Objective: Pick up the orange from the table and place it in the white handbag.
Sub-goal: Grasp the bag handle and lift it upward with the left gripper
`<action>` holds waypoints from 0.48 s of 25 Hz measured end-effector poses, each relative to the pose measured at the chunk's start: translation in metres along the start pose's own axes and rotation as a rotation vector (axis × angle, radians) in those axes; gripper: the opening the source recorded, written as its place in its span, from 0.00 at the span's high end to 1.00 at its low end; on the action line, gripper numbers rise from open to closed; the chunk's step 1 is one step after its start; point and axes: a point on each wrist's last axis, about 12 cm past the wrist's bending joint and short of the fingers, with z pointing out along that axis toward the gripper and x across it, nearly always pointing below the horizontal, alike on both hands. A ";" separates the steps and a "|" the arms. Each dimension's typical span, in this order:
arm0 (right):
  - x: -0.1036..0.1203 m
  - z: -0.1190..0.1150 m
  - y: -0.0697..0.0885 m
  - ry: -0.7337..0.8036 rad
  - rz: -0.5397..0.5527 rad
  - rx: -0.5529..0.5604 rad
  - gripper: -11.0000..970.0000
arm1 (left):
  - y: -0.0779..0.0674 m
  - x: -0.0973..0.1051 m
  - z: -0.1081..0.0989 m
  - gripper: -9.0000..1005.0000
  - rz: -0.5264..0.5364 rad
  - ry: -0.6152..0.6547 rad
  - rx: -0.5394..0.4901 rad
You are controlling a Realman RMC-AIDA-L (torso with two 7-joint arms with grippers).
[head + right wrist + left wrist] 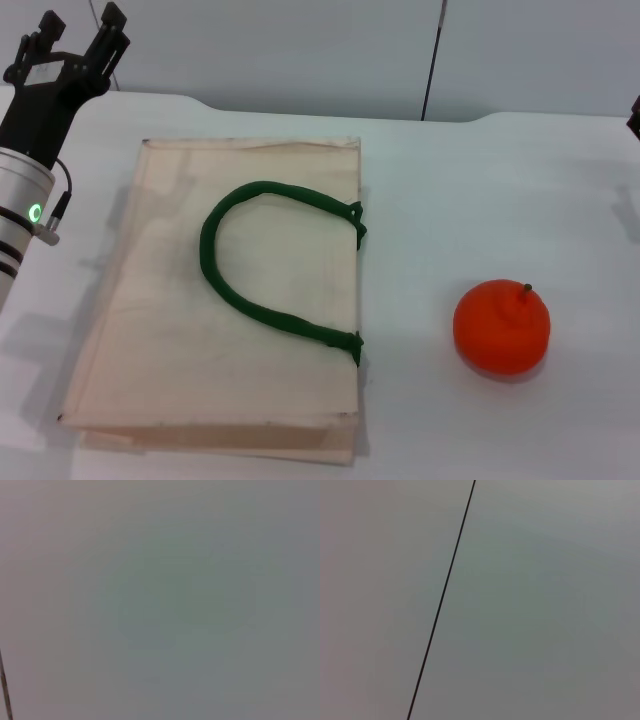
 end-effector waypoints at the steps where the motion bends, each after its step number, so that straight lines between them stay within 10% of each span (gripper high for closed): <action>1: 0.000 0.000 0.000 0.000 0.000 0.000 0.09 | 0.000 0.000 0.000 0.14 0.000 0.000 0.000; 12: -0.001 0.001 0.000 -0.002 0.001 0.000 0.09 | 0.000 0.000 0.000 0.15 0.000 0.000 0.000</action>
